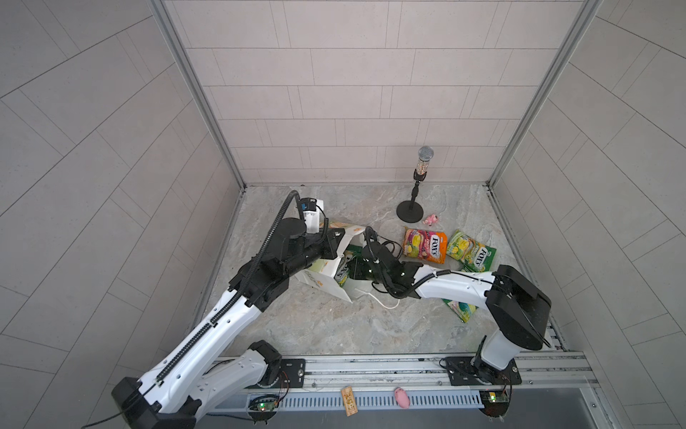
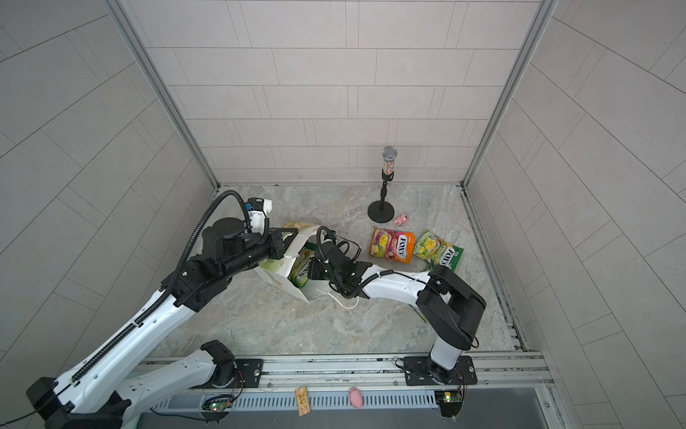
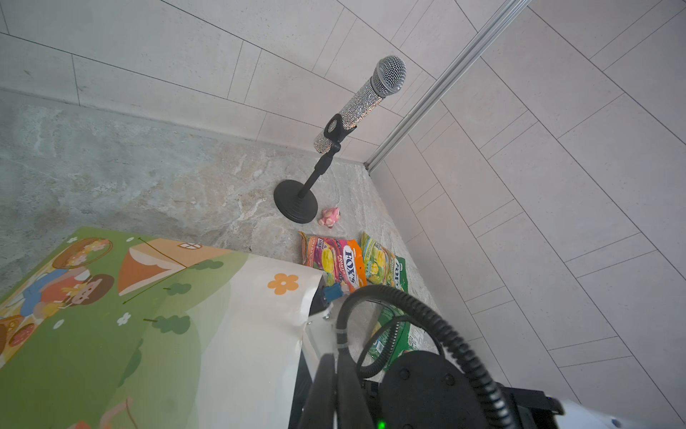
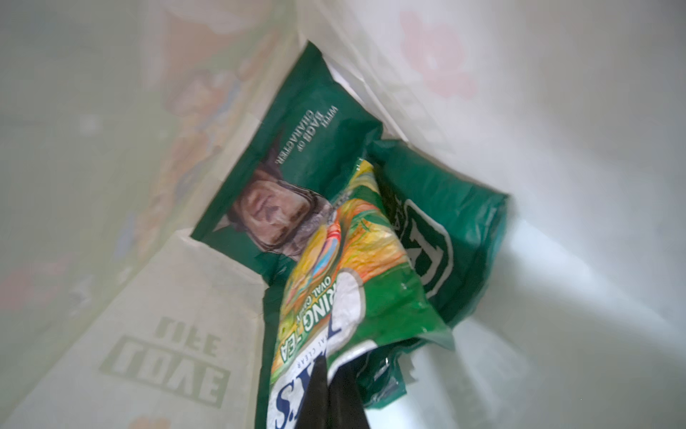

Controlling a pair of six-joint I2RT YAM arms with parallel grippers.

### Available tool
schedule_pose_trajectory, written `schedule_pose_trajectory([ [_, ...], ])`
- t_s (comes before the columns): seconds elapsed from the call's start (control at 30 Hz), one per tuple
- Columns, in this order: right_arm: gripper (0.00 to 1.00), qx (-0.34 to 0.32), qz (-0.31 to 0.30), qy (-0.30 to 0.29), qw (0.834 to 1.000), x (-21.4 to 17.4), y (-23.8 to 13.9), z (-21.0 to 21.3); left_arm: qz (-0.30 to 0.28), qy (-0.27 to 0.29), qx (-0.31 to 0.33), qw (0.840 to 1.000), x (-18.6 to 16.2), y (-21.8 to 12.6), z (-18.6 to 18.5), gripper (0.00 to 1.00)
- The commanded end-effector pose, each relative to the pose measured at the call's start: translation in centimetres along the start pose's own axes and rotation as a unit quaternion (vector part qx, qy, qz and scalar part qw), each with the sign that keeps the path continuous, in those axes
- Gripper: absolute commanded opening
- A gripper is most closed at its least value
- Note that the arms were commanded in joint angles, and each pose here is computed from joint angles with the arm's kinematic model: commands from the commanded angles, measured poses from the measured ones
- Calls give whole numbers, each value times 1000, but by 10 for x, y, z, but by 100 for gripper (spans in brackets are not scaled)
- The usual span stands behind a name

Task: Take the snacks out of the paper bag
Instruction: 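Lift the Spring Tea packet out of the bag with the right gripper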

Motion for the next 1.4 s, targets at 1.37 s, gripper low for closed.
schedule_pose_trajectory([
  [1.37,0,146,-149,-180,961,59,-249,39,-26,-28,102,994,4,6,29,0],
])
Point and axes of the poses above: each gripper's point midway between its finger pads, its own y axis out along the fingers, its own z axis along the line the jaws close on, x = y × z, the point moved 4 cm from there along -y, back along the fingers, and after that the axes turned 2 degrees about y, right-handed, at the moved point
